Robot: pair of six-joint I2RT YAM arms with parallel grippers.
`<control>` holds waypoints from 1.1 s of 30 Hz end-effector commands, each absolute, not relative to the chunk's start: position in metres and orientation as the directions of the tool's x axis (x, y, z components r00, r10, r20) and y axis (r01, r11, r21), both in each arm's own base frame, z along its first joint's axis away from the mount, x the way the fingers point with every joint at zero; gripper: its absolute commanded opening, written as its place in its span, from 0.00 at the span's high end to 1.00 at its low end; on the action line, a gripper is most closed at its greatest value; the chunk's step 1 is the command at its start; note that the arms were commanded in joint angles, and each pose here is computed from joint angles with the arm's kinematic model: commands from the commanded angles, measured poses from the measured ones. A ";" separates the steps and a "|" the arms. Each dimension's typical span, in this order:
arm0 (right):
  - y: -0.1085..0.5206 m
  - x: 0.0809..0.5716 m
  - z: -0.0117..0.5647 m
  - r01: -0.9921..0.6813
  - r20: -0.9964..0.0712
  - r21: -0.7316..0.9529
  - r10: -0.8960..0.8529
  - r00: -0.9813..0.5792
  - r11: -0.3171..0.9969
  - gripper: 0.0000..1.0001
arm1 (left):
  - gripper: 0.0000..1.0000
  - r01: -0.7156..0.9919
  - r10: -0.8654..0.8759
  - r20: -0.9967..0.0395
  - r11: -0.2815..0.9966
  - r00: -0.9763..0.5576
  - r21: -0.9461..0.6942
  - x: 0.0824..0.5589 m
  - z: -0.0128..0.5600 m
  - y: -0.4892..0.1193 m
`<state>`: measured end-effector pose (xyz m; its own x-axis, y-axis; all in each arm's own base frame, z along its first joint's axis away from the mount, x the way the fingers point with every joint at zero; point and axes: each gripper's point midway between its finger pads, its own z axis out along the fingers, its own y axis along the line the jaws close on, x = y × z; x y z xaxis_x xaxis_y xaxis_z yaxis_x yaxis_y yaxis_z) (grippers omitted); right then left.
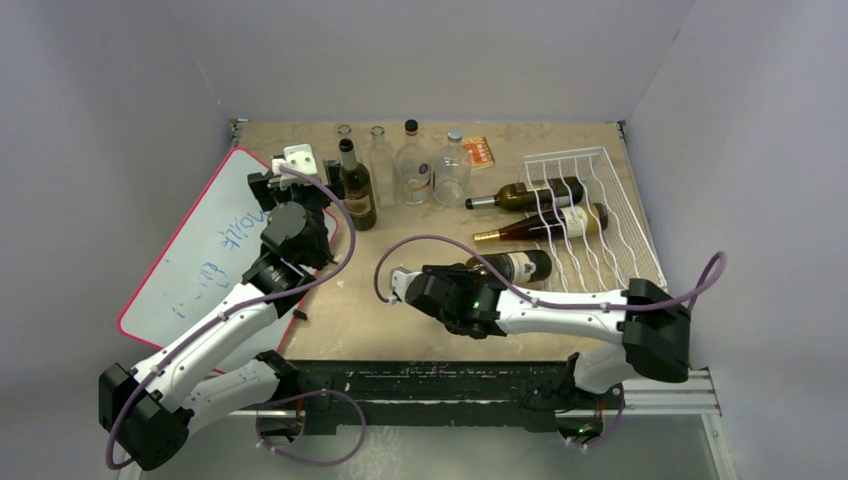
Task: Take the wine bottle off the wine rack
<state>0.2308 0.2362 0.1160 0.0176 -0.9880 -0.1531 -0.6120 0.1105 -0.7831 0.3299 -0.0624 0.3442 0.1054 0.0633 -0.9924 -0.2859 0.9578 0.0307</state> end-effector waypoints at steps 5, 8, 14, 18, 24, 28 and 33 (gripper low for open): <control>0.309 0.209 0.222 -0.707 -0.728 -0.514 -0.683 0.061 0.486 1.00 | 0.00 -0.280 0.007 -0.986 0.959 0.165 -0.040 0.325 0.364 -0.061; 0.318 0.209 0.252 -0.700 -0.806 -0.465 -0.585 0.083 0.542 1.00 | 0.00 -0.279 0.009 -0.987 0.960 0.162 -0.037 0.326 0.363 -0.062; 0.336 0.216 0.295 -0.674 -0.909 -0.340 -0.412 0.059 0.656 1.00 | 0.00 -0.280 0.007 -0.986 0.959 0.164 -0.040 0.326 0.364 -0.062; 0.345 0.233 0.321 -0.653 -0.968 -0.214 -0.249 0.040 0.727 1.00 | 0.00 -0.281 0.007 -0.986 0.959 0.164 -0.040 0.326 0.364 -0.061; 0.350 0.276 0.356 -0.581 -0.999 -0.048 -0.046 0.019 0.813 1.00 | 0.00 -0.278 0.005 -0.986 0.960 0.167 -0.042 0.326 0.365 -0.062; 0.345 0.309 0.372 -0.484 -0.998 0.038 0.060 0.030 0.874 1.00 | 0.00 -0.279 0.006 -0.986 0.959 0.167 -0.042 0.325 0.365 -0.061; 0.343 0.346 0.379 -0.404 -0.988 0.119 0.148 0.042 0.907 1.00 | 0.00 -0.281 0.009 -0.986 0.959 0.167 -0.038 0.325 0.365 -0.061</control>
<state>0.3169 0.3459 0.2781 -0.1171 -0.1936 -0.9741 -0.4975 0.8603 -0.1112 0.3297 -0.0623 0.3444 0.1058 0.0627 -0.9924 -0.2859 0.9578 0.0300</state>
